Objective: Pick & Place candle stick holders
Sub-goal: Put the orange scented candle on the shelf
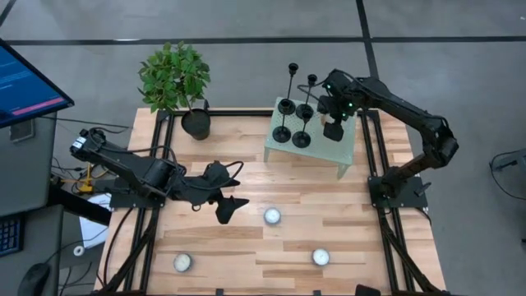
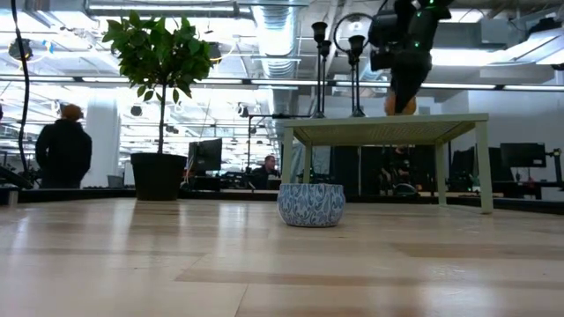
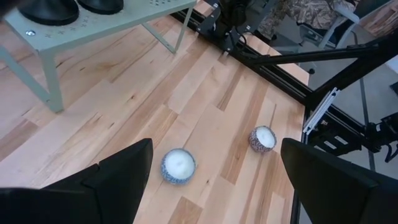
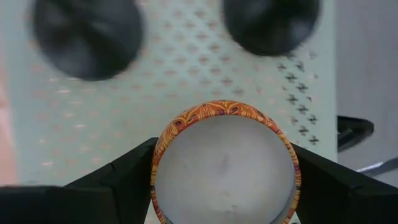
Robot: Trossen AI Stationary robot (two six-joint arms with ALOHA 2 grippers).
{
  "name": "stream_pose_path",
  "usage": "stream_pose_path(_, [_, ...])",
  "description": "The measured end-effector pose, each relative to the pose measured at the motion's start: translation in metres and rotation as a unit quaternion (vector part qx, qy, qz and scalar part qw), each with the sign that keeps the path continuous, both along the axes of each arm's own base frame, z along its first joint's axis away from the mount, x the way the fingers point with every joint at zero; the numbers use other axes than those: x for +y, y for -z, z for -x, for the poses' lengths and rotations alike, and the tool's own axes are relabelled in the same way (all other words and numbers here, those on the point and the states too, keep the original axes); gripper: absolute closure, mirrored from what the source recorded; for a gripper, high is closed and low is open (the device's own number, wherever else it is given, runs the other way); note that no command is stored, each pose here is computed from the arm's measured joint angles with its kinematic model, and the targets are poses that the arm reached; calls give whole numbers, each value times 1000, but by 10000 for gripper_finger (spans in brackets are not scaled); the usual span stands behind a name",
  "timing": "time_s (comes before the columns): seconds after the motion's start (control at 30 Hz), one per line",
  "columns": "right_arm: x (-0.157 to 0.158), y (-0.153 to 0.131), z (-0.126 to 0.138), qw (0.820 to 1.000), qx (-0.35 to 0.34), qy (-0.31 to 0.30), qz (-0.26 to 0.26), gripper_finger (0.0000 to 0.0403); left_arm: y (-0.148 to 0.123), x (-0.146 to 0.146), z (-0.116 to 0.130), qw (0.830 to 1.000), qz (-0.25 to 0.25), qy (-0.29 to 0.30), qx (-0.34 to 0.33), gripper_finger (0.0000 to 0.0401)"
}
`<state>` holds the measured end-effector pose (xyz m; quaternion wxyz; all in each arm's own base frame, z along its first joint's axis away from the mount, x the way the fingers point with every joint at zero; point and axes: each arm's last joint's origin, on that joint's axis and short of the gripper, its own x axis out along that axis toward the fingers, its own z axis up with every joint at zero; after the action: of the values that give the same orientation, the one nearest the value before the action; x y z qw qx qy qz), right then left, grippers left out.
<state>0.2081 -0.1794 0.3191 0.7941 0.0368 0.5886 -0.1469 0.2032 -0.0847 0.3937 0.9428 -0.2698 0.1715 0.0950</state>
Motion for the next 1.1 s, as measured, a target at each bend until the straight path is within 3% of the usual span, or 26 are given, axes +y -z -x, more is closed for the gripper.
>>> stream_pose_path(0.23, [28, -34, 29, 999, -40, 1, 36, 112, 0, 0, 0, 1000, -1, 0, 1, 46])
stream_pose_path(0.43, [14, -50, 56, 977, -100, 177, 60, 112, 0, 1, 0, 1000, -17, -4, 1, 46])
stream_pose_path(0.6, [-11, -41, 68, 935, -115, 334, 16, 113, 0, 2, 0, 1000, -23, -17, -2, 46])
stream_pose_path(0.83, [-30, -19, 54, 923, -94, 372, -30, 112, 0, 2, 0, 1000, -23, -17, -2, 46])
stream_pose_path(1.1, [-49, -4, 47, 885, -104, 450, -52, 112, 0, 2, 0, 1000, -22, -17, -3, 46])
